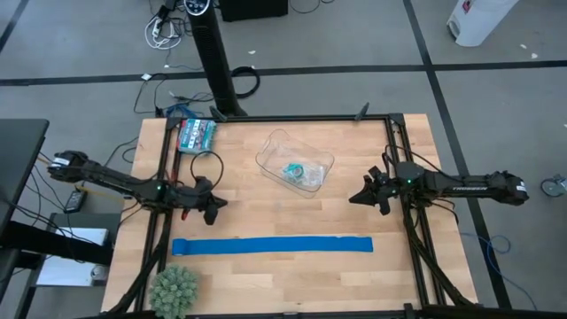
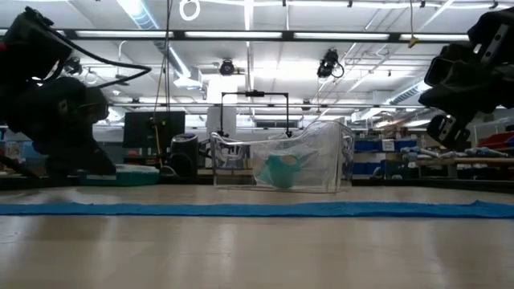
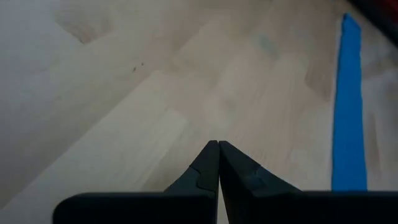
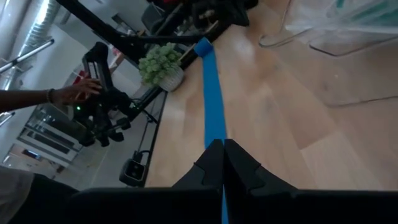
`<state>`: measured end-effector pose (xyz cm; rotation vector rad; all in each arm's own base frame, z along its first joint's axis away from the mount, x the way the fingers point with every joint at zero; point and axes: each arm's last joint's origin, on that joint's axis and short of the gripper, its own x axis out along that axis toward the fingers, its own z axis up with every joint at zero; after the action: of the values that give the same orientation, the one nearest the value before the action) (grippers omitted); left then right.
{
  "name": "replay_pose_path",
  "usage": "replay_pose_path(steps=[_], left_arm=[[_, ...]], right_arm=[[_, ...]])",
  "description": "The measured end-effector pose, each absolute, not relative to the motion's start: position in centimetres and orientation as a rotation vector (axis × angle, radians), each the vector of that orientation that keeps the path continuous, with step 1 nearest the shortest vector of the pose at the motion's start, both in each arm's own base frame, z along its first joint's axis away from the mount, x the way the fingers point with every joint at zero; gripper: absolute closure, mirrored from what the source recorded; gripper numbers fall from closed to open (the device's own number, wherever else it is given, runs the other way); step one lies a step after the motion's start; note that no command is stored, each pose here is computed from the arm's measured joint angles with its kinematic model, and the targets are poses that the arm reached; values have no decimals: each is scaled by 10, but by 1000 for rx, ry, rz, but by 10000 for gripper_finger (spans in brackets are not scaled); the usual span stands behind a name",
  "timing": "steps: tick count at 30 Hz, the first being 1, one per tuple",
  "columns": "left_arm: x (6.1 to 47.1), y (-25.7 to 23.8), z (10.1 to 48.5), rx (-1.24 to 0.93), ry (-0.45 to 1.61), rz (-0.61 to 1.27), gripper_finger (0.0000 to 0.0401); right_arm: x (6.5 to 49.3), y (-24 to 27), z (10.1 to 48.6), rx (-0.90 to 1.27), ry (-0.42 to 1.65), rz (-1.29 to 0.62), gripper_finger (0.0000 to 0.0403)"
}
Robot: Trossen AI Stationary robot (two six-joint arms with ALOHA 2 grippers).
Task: Roll bandage
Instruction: Return to Home Position
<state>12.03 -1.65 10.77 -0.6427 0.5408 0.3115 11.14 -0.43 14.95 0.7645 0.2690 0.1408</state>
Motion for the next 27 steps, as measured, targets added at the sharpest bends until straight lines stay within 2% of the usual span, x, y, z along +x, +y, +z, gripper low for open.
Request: replay_pose_path(steps=[10, 27], left_arm=[[119, -12, 124, -699, 387, 284, 384], [113, -11, 143, -753, 202, 209, 384]], right_arm=[[110, -4, 152, 759, 246, 149, 397], [96, -2, 172, 701, 12, 241, 398]])
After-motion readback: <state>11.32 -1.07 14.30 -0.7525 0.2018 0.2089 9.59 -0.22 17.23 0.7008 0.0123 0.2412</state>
